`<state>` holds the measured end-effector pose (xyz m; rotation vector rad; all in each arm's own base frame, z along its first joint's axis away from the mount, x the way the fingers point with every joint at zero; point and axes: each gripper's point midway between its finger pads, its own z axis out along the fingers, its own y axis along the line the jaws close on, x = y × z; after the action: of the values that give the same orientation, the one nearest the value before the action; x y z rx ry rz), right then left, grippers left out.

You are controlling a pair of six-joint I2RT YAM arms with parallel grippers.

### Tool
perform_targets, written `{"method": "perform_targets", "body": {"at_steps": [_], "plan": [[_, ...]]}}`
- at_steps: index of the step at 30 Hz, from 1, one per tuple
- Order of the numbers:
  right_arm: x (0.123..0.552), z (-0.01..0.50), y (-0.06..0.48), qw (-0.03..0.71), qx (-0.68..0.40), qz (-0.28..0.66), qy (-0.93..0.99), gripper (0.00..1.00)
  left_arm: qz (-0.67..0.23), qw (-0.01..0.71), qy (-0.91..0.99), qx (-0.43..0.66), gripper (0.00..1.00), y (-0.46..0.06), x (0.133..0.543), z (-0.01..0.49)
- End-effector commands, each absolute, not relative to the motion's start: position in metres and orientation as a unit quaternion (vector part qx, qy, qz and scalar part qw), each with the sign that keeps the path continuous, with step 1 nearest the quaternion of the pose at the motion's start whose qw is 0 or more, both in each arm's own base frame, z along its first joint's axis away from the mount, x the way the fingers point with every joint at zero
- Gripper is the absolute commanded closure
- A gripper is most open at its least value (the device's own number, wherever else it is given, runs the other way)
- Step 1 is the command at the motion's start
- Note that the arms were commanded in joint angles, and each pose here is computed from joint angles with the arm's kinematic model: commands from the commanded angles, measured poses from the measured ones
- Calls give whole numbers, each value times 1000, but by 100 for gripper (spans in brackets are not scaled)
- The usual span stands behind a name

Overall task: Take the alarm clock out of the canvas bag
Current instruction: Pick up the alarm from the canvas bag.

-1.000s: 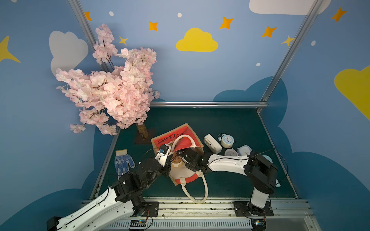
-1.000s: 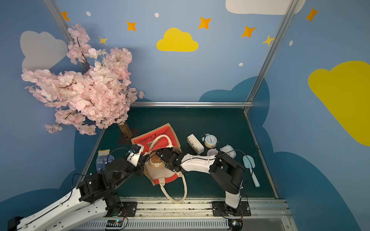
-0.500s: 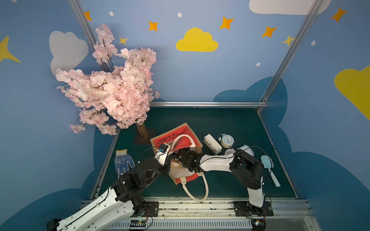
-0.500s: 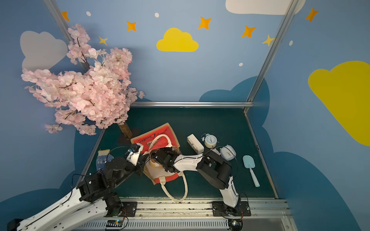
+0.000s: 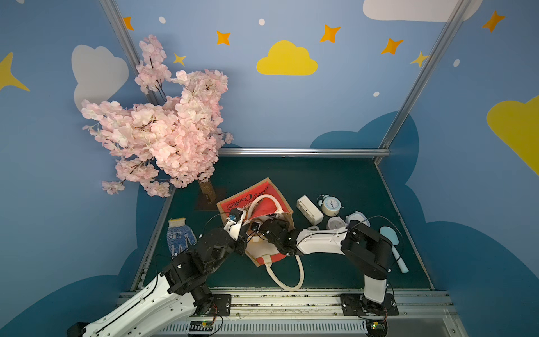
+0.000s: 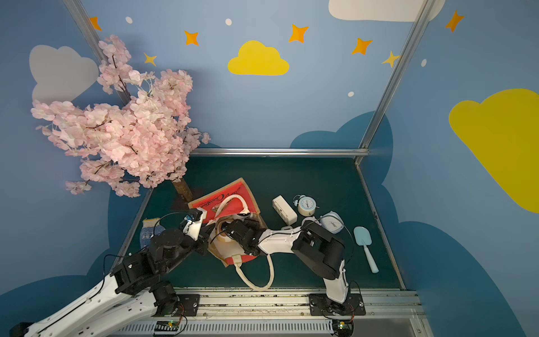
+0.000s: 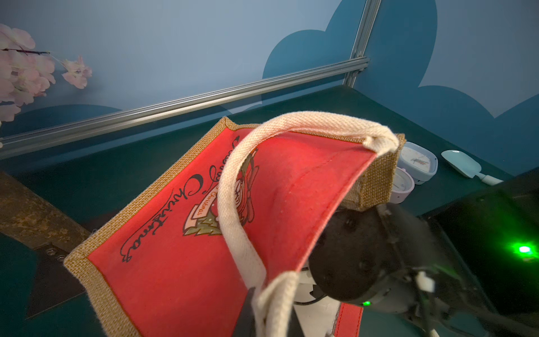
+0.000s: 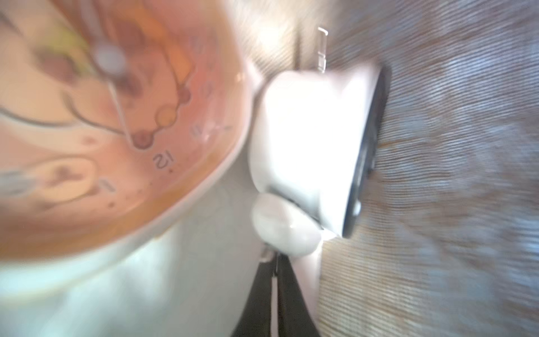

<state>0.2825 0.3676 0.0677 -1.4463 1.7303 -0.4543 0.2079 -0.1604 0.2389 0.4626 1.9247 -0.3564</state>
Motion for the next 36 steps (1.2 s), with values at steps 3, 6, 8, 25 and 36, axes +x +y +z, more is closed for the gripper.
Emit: {"method": "perform_targets", "body": {"at_steps": [3, 6, 8, 25, 36], "plan": [[277, 117, 383, 462, -539, -111, 695, 100, -163, 544, 802, 186, 88, -161, 208, 250], [268, 132, 384, 463, -536, -68, 703, 100, -161, 546, 801, 184, 88, -159, 208, 251], [262, 137, 382, 454, -537, -45, 710, 100, -160, 548, 800, 182, 88, -158, 208, 252], [241, 168, 338, 391, -469, 44, 791, 100, -150, 554, 803, 160, 87, -154, 216, 254], [237, 185, 309, 385, -401, 115, 823, 100, -142, 547, 810, 154, 87, -155, 221, 249]]}}
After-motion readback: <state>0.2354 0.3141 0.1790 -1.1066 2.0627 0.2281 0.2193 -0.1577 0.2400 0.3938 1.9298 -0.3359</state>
